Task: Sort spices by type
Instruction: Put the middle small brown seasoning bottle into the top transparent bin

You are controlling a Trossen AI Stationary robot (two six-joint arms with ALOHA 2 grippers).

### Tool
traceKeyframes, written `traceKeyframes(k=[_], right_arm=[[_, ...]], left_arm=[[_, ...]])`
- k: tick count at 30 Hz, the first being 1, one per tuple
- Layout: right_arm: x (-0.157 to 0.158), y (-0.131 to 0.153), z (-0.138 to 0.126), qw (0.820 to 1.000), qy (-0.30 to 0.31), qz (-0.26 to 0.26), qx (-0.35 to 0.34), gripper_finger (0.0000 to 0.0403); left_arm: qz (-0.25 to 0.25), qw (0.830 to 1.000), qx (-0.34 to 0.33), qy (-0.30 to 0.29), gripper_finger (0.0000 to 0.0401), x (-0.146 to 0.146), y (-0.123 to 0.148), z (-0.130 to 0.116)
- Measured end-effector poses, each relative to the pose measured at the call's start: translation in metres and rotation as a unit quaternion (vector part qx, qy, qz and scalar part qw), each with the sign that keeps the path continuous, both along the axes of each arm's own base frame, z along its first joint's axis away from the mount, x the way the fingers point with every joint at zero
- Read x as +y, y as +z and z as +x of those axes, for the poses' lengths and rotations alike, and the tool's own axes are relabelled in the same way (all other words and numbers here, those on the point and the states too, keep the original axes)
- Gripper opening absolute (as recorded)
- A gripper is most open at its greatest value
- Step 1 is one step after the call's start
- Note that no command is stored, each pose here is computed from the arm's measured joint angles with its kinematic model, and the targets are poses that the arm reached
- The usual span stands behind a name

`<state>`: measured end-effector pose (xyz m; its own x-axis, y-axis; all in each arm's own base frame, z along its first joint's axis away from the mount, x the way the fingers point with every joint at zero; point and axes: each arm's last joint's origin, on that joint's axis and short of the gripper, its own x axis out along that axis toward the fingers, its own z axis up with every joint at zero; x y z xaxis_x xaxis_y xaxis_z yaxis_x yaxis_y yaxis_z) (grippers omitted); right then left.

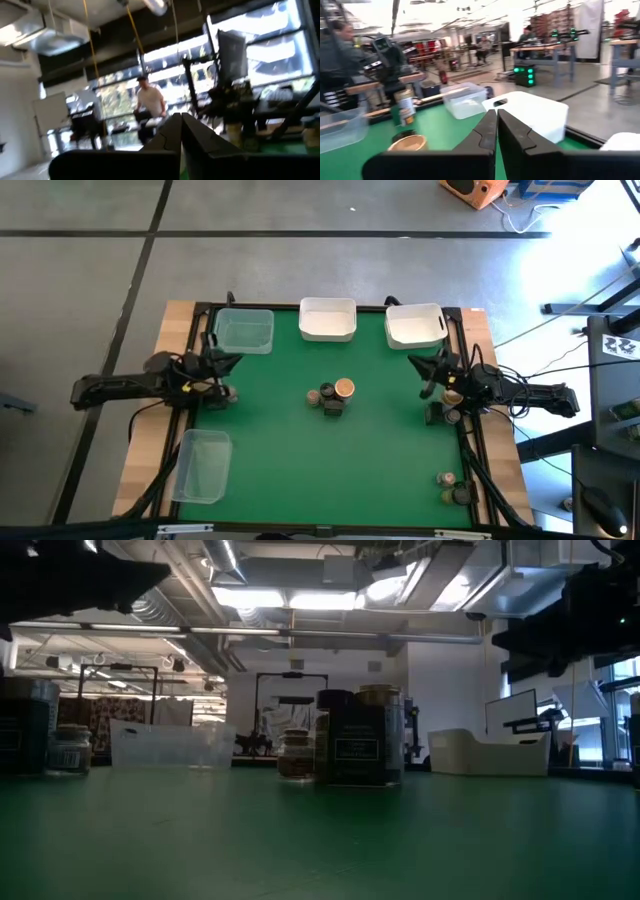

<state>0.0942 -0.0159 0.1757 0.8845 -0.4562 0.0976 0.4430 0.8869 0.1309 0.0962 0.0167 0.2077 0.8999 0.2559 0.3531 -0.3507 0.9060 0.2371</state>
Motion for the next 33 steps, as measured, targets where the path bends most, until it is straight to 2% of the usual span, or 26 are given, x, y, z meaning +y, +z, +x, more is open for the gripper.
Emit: traceKeyframes(k=[7, 12, 16, 21, 26, 29, 33], right_arm=[[-0.001, 0.000, -0.001, 1.000, -0.020, -0.022, 0.011, 0.0016], [-0.001, 0.001, 0.000, 0.999, -0.017, -0.027, 0.011, 0.0016], [-0.002, -0.001, -0.001, 0.999, -0.038, -0.025, 0.022, 0.0016], [-0.002, 0.000, -0.001, 0.999, -0.037, -0.025, 0.016, 0.0016], [-0.002, 0.000, -0.001, 0.998, -0.037, -0.038, 0.024, 0.0016], [-0.002, 0.000, -0.001, 0.998, -0.036, -0.039, 0.024, 0.0016], [-0.002, 0.000, -0.001, 0.998, -0.036, -0.039, 0.024, 0.0016]], left_arm=[[-0.025, 0.996, 0.085, 0.027, 0.0001, 0.010, 0.014, 0.027], [-0.057, 0.988, 0.144, 0.024, 0.0001, 0.017, 0.025, 0.059], [-0.072, 0.976, 0.203, 0.014, 0.0001, 0.019, 0.023, 0.086], [-0.062, 0.973, 0.220, 0.012, 0.0001, 0.023, 0.023, 0.115], [-0.063, 0.971, 0.230, 0.002, 0.0003, 0.022, 0.023, 0.132], [-0.064, 0.969, 0.237, -0.006, 0.0026, 0.019, 0.024, 0.140], [-0.061, 0.966, 0.249, -0.022, 0.0088, 0.013, 0.024, 0.153]])
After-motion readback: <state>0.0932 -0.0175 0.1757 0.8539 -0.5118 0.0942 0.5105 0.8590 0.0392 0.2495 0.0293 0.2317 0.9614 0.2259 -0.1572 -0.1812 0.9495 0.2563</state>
